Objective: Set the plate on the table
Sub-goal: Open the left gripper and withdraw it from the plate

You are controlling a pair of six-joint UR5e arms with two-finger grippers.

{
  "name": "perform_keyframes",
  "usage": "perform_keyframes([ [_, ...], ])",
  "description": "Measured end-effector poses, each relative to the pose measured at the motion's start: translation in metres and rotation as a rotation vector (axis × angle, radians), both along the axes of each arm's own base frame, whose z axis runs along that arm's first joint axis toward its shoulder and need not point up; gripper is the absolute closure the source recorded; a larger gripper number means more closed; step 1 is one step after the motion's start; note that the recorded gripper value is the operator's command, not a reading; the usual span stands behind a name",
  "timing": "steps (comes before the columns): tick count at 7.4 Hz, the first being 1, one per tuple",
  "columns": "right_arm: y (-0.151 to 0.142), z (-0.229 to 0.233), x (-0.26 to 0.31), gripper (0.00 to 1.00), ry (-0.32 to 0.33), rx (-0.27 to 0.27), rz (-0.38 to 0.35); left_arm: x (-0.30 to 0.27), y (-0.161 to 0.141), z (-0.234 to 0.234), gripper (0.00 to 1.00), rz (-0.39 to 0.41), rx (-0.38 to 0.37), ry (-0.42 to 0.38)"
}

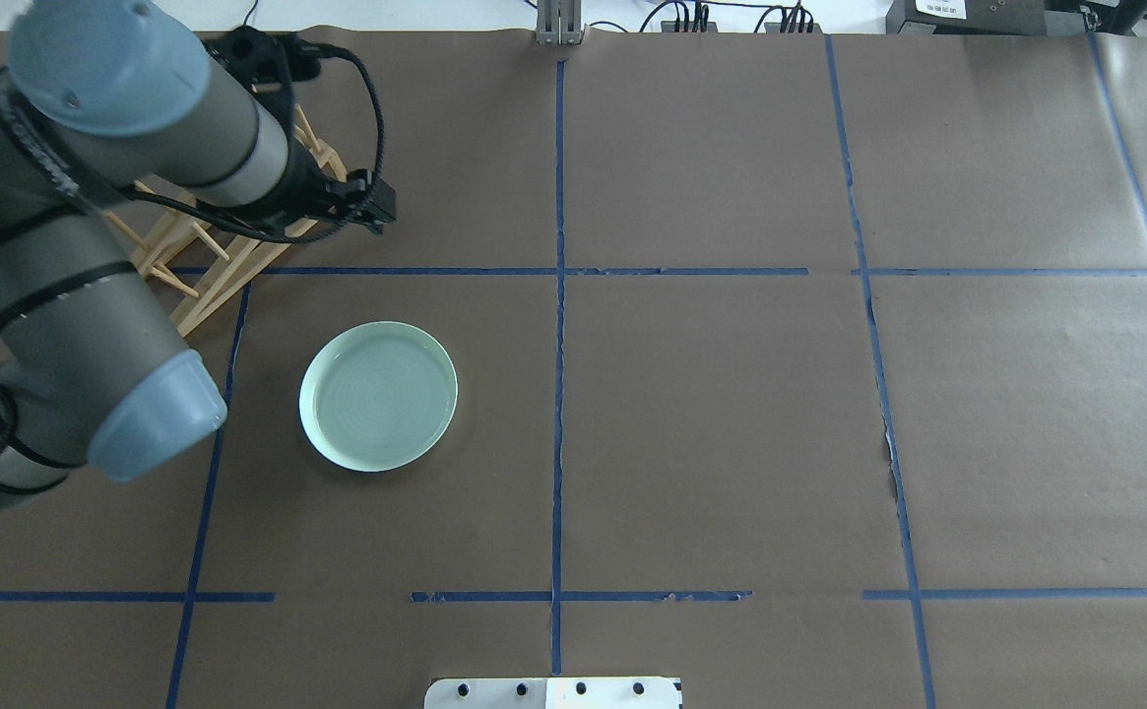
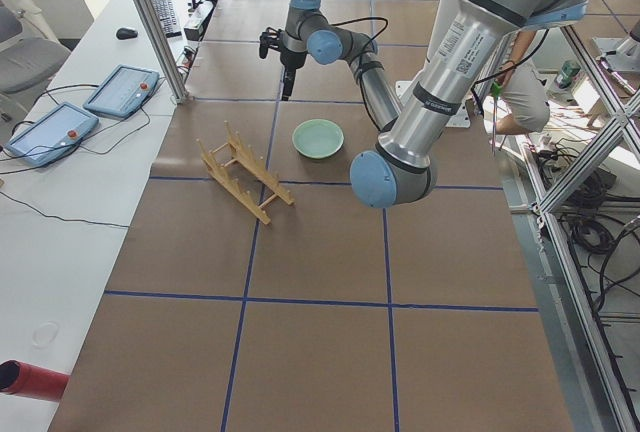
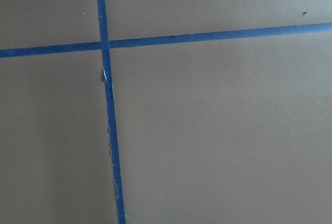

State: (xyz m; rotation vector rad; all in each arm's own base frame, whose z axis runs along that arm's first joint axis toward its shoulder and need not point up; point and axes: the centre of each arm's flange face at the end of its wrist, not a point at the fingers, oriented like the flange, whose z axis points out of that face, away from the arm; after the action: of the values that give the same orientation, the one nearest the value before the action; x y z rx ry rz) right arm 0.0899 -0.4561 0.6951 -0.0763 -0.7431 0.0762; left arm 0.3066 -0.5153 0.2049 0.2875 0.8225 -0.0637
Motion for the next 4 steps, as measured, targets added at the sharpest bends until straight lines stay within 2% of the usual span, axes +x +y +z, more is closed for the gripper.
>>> perform_keyframes([
  [2, 0.000, 0.000, 0.000, 0.00, 0.000, -0.001, 0.000, -0.153, -0.049, 0.082, 0.00, 0.113, 0.114, -0.100],
  [3, 0.000, 0.000, 0.000, 0.00, 0.000, -0.001, 0.000, -0.232, -0.058, 0.138, 0.00, 0.152, 0.130, -0.146],
  [4, 0.000, 0.000, 0.000, 0.00, 0.000, -0.001, 0.000, -0.293, -0.053, 0.197, 0.00, 0.173, 0.096, -0.164],
])
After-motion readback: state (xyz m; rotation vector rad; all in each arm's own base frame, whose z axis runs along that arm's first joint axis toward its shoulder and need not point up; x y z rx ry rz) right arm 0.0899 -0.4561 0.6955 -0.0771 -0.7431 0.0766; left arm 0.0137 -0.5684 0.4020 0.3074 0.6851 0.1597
